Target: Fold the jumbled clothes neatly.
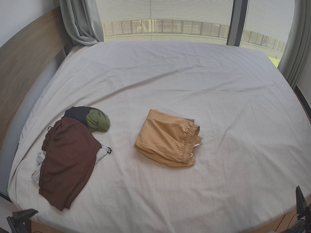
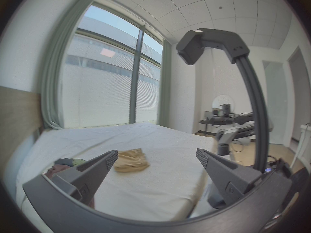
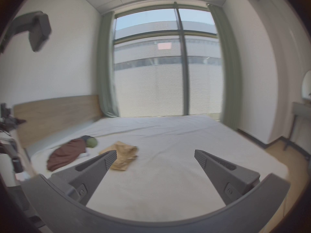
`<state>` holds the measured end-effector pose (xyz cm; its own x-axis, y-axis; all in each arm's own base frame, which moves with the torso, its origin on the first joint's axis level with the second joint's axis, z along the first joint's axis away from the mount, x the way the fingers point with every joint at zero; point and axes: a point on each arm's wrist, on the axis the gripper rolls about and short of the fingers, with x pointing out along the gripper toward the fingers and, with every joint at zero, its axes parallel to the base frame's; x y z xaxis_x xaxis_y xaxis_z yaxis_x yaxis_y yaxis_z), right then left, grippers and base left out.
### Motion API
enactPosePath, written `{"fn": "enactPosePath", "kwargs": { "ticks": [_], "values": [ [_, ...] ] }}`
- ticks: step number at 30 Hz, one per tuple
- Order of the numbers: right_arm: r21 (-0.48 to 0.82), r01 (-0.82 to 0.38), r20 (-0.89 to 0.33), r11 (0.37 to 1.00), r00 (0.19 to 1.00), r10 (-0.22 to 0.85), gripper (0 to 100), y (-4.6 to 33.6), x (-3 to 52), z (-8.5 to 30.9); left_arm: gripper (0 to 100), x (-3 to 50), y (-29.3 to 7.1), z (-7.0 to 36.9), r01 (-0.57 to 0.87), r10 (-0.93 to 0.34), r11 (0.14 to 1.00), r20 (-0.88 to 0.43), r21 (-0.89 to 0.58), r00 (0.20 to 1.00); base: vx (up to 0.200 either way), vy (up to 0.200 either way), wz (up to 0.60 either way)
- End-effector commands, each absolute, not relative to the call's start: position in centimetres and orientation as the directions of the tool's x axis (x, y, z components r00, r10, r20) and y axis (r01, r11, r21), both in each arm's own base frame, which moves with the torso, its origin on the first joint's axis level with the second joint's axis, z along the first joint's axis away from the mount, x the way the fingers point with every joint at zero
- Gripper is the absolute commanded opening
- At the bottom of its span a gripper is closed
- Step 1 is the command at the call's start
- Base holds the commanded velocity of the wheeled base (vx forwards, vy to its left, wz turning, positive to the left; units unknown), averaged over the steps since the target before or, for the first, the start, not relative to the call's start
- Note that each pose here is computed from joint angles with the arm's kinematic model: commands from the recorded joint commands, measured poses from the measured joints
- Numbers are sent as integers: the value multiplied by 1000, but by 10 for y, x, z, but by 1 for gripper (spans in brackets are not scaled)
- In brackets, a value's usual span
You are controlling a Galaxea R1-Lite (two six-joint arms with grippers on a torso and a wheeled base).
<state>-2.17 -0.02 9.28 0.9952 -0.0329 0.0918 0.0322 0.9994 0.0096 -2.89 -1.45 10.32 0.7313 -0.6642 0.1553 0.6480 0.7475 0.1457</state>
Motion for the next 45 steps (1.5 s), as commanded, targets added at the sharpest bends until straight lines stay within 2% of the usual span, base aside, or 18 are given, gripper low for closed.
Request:
{"fn": "enactPosePath", "kwargs": {
  "ticks": [1,4,5,11,15,19,22,24,26,27,29,45],
  "values": [
    [-48,72,64,996,996,-69,100,-1,-23,83,100,-26,-10,91,401,-426,899,139,176,894,0,0,0],
    [-53,68,63,996,996,-64,100,-1,-23,83,100,-25,-9,87,377,-395,912,107,160,912,0,0,0],
    [-55,69,63,996,996,-66,100,-1,-23,83,100,-25,-8,84,341,-354,929,74,144,932,0,0,0],
    [-55,59,63,997,997,-55,100,-1,-23,83,100,-23,-4,83,171,-177,982,77,77,981,0,0,0],
    [-56,47,64,997,997,-43,100,-1,-23,83,100,-23,-2,83,70,-69,997,75,-16,995,0,0,0],
    [-93,51,60,994,997,-46,100,-1,-23,82,100,-23,0,82,-11,12,1000,61,-14,998,0,0,0],
    [-97,47,61,994,997,-41,100,-1,-23,83,100,-24,0,81,-15,15,1000,35,-2,999,0,0,0],
    [-82,39,61,996,998,-34,100,0,-23,83,100,-23,-1,76,27,-28,999,6,35,1000,0,0,0],
    [-35,8,14,999,1000,-8,100,0,-23,78,100,-23,-1,76,40,-40,997,3,69,999,0,0,0],
    [-26,0,-17,1000,1000,0,100,0,-23,75,100,-23,-1,75,31,-31,999,-3,35,1000,0,0,0],
    [-28,3,3,1000,1000,-3,100,0,-23,77,100,-23,0,75,-9,9,1000,0,-6,1000,0,0,0],
    [-14,2,2,1000,1000,-2,100,0,-23,76,100,-23,0,76,-26,26,1000,2,6,1000,0,0,0]
  ]
}}
